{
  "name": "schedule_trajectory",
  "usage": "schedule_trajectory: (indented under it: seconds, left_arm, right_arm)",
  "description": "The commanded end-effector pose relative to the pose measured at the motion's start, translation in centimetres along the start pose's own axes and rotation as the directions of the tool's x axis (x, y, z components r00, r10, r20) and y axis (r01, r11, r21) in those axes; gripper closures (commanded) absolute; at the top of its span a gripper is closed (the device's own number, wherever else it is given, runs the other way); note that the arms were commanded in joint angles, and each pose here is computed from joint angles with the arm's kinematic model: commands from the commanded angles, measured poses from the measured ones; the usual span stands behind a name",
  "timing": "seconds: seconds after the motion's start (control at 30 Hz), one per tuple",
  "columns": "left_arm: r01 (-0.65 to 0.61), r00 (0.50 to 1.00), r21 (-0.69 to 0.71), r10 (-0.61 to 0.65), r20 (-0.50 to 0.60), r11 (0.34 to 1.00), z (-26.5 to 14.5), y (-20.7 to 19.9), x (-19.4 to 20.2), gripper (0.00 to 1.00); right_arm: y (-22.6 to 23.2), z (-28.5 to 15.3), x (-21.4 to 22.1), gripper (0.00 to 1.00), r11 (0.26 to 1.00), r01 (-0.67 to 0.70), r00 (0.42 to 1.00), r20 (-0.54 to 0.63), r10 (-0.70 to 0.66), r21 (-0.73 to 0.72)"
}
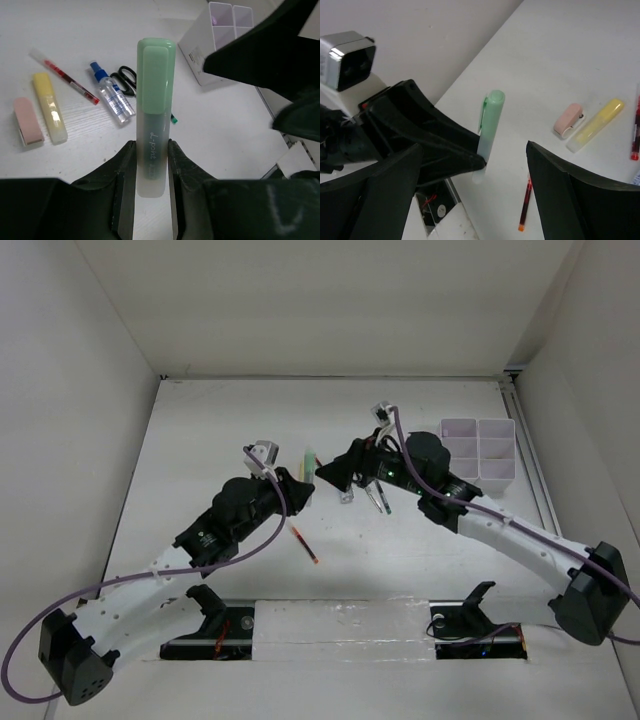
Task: Sort the stationery into containers
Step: Pick up the pen from the center of the board.
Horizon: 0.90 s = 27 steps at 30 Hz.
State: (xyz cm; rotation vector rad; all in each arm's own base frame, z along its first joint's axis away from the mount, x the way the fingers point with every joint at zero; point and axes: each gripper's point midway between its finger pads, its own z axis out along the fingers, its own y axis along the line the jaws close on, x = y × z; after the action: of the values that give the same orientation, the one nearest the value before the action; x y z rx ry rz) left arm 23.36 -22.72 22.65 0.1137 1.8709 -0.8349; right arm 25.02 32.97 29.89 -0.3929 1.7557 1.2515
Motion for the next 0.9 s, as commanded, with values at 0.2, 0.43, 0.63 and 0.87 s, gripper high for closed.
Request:
schedule_trajectory:
  seconds: [0.2,0.43,0.63,0.87]
  left_arm:
    - [-0.056,0.997,0.183,0.047,0.053,0.981,-0.8,-3.7,-1.8,1.00]
    - [-0.066,0.998,0.198,0.060,0.035,0.978,-0.6,-3.8,-1.3,1.00]
    - [-0.039,0.999,0.126,0.036,0.026,0.991,-0.4,-2.5,-1.0,0.00]
    - [0.089,0.995,-0.085,-0.086,0.044,0.992,-2.0,0.2,-2.6,0.00]
  right_arm:
    - [0.9,4.3,-1.0,0.20,0.997,-0.056,0.995,0.083,0.051,0.058]
    - [1.2,5.6,-0.6,0.75,0.996,-0.057,0.996,0.079,0.051,0.067]
    - [-0.9,4.8,-2.2,1.00,0.987,0.006,0.990,0.138,-0.028,0.163]
    - [-14.0,-2.4,-11.0,1.00,0.804,0.118,0.920,0.241,-0.310,0.583]
